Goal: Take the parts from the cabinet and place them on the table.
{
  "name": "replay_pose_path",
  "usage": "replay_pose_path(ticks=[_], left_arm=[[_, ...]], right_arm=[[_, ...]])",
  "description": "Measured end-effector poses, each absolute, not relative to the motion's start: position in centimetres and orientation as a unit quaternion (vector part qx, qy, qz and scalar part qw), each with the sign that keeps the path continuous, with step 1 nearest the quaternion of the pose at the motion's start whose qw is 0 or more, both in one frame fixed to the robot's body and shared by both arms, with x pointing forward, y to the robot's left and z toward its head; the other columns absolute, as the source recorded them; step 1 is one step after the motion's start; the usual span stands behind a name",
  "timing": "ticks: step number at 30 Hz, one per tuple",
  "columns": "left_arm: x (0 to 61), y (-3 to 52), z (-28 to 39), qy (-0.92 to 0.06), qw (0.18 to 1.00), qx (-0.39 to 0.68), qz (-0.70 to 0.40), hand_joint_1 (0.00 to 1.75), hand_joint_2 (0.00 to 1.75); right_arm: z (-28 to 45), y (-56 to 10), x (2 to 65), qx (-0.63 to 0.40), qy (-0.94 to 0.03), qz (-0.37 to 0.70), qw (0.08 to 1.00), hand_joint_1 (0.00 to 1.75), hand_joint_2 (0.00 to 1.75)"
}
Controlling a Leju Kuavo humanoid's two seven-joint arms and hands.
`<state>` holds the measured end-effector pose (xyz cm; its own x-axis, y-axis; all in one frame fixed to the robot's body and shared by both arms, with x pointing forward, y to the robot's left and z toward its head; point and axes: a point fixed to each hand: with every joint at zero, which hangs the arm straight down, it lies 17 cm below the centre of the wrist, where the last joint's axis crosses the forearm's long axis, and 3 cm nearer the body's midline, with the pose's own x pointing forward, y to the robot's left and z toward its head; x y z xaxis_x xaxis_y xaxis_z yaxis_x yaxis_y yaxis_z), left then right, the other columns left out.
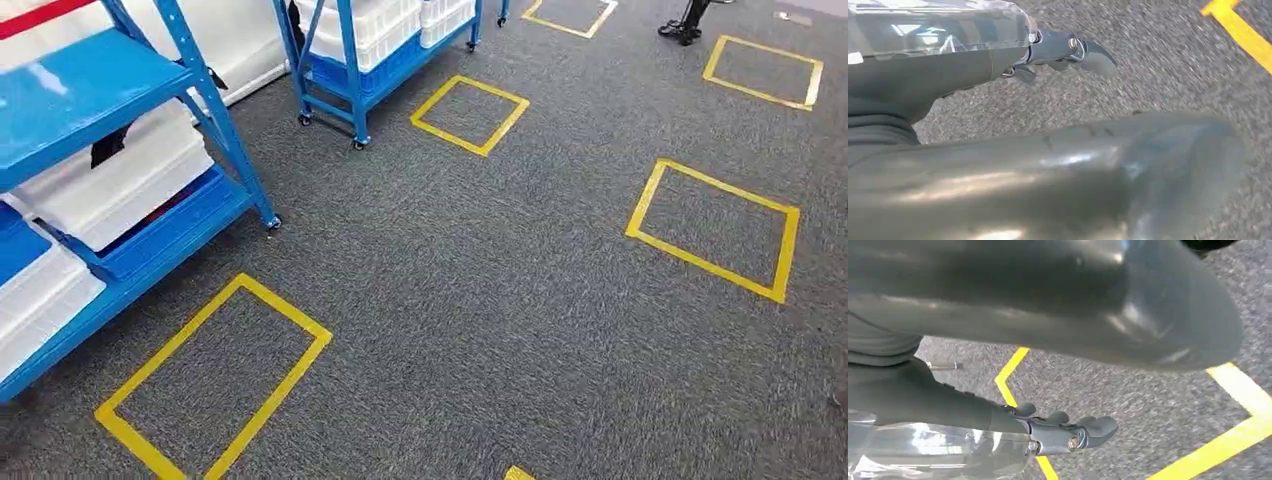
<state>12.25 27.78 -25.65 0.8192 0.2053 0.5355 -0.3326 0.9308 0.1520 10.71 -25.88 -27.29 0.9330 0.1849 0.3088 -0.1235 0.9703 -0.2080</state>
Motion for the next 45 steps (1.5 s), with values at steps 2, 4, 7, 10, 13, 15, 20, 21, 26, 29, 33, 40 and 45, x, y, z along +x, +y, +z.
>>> replay_pose_path(ticks=[2,4,7,10,13,15,20,21,26,29,33,40,45], left_arm=[[12.5,27.8,-25.6,-0.266,0.946,0.12,0.143,0.0,0.0],[12.4,27.7,-25.6,-0.264,0.946,0.119,0.143,0.0,0.0],[12.2,27.7,-25.7,-0.262,0.947,0.119,0.144,0.0,0.0],[12.4,27.6,-25.7,-0.263,0.947,0.118,0.143,0.0,0.0],[12.1,27.6,-25.7,-0.262,0.947,0.119,0.142,0.0,0.0],[12.2,27.6,-25.7,-0.264,0.947,0.119,0.142,0.0,0.0],[12.4,27.6,-25.6,-0.267,0.945,0.119,0.143,0.0,0.0],[12.3,27.6,-25.6,-0.266,0.946,0.12,0.143,0.0,0.0],[12.5,27.7,-25.6,-0.268,0.945,0.12,0.143,0.0,0.0],[12.1,27.7,-25.7,-0.265,0.946,0.12,0.142,0.0,0.0],[12.3,27.4,-25.6,-0.267,0.946,0.118,0.141,0.0,0.0],[12.4,27.3,-25.6,-0.268,0.946,0.116,0.141,0.0,0.0],[12.1,27.3,-25.7,-0.267,0.948,0.108,0.137,0.0,0.0]], right_arm=[[-27.3,-25.9,10.4,-0.093,-0.163,0.079,0.979,0.0,0.0],[-27.4,-25.9,10.2,-0.093,-0.162,0.079,0.979,0.0,0.0],[-27.4,-25.9,10.1,-0.093,-0.161,0.079,0.979,0.0,0.0],[-27.4,-26.1,10.0,-0.094,-0.159,0.08,0.98,0.0,0.0],[-27.4,-26.1,10.3,-0.093,-0.162,0.081,0.979,0.0,0.0],[-27.4,-26.0,10.3,-0.092,-0.162,0.083,0.979,0.0,0.0],[-27.5,-26.0,9.8,-0.092,-0.159,0.085,0.979,0.0,0.0],[-27.4,-26.0,9.9,-0.092,-0.16,0.085,0.979,0.0,0.0],[-27.4,-26.0,10.1,-0.092,-0.162,0.085,0.979,0.0,0.0],[-27.2,-25.9,11.1,-0.092,-0.168,0.085,0.978,0.0,0.0],[-27.3,-26.1,10.6,-0.093,-0.164,0.085,0.978,0.0,0.0],[-27.5,-26.4,9.8,-0.095,-0.155,0.085,0.98,0.0,0.0],[-27.4,-26.0,10.3,-0.094,-0.157,0.081,0.98,0.0,0.0]])
